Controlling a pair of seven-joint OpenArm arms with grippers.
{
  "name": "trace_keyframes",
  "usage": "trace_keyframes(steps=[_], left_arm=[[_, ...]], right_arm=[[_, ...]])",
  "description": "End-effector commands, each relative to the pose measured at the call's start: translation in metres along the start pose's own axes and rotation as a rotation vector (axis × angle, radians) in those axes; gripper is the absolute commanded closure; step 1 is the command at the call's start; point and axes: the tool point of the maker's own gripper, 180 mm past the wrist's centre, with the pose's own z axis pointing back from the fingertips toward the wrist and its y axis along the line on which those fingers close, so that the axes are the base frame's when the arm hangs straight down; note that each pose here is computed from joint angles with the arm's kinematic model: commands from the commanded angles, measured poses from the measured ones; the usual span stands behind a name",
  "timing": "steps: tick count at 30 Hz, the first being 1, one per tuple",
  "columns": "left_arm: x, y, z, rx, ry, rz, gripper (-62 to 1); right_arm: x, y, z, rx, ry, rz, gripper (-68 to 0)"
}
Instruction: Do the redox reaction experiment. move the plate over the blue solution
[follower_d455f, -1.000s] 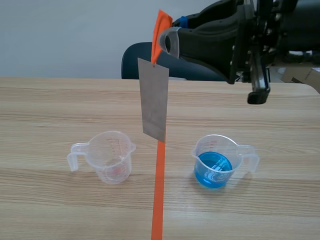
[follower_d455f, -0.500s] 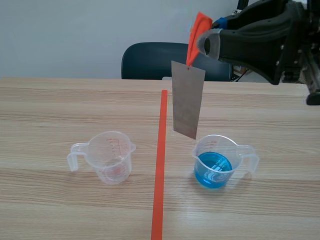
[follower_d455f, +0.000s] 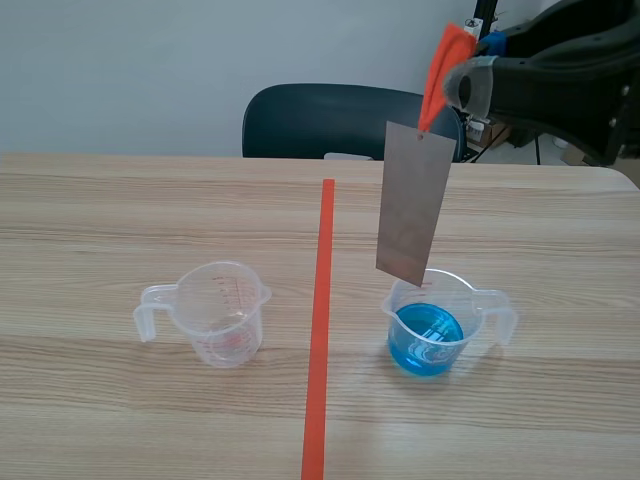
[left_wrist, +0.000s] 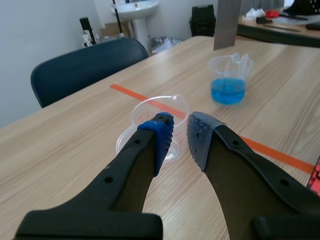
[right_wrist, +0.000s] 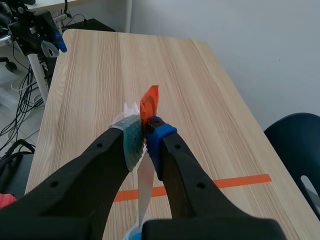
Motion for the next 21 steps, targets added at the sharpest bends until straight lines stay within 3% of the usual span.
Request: trace_keyframes(steps=[1, 8, 21], left_arm=[[0.005, 0.001, -0.011, -0.020, -0.019, -0.007, -11.5], [0.007, 0.008, -0.043, -0.059, -0.023, 0.027, -8.7], [0.010, 0.006, -0.093, -0.156, -0.038, -0.020, -8.5]], right_arm=[[0.008, -0.003, 0.003, -0.008, -0.022, 0.005, -0.2], [0.001, -0.006, 0.014, -0.008, -0.001, -0.011, -0.2], [0.004, -0.017, 0.037, -0.052, 0.006, 0.010, -0.2]])
